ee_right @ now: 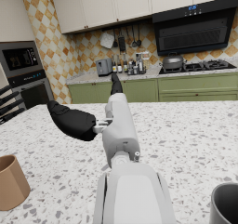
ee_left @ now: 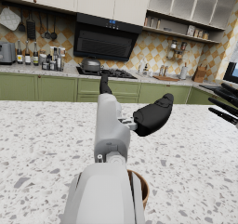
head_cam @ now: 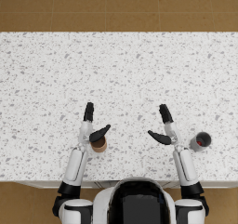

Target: Pick up two cups and pour the berry on the right into the cup on the left

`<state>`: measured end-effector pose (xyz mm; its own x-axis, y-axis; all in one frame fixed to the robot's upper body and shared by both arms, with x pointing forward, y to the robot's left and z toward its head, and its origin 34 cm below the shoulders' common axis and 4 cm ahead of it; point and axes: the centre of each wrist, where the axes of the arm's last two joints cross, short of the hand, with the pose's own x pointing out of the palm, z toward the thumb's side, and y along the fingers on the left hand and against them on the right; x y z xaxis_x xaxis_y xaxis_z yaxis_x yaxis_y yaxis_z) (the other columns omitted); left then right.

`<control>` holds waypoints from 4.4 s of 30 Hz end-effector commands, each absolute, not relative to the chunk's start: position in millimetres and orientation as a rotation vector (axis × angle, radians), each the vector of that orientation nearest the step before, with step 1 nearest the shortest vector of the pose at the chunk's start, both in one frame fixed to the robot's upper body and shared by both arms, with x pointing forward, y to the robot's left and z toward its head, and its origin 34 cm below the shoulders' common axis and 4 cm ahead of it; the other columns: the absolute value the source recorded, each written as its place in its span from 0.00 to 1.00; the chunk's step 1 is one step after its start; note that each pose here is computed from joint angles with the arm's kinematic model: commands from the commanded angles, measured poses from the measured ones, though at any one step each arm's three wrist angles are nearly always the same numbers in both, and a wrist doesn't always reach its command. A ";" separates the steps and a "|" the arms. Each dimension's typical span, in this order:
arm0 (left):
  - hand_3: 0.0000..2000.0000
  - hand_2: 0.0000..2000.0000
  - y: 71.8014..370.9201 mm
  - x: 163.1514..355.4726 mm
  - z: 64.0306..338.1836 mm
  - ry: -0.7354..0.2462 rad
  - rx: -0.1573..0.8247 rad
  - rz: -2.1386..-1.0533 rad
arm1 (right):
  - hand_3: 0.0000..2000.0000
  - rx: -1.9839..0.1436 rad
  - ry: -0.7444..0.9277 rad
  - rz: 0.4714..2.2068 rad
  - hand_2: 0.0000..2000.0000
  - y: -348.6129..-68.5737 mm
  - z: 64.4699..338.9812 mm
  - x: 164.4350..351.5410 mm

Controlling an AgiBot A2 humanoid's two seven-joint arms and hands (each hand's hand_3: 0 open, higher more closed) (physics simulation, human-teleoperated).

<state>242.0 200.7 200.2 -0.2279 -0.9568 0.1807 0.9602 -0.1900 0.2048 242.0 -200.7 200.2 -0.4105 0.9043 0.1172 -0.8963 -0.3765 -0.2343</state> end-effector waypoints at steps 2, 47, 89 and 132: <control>0.00 0.00 200.7 242.0 200.2 -0.317 -0.014 -1.773 | 0.00 -0.036 -0.312 1.969 0.00 -200.7 200.2 242.0; 0.00 0.00 222.3 180.5 136.1 0.086 0.229 -1.810 | 0.00 -0.340 -0.113 1.183 0.00 -328.8 188.3 159.8; 0.64 1.00 199.6 183.2 103.7 0.101 0.081 -1.856 | 0.64 -0.007 -0.020 1.295 1.00 -302.5 103.6 178.8; 0.64 1.00 109.9 216.9 138.8 0.020 0.386 -1.976 | 0.64 -0.881 -0.086 1.589 1.00 -158.3 245.8 236.2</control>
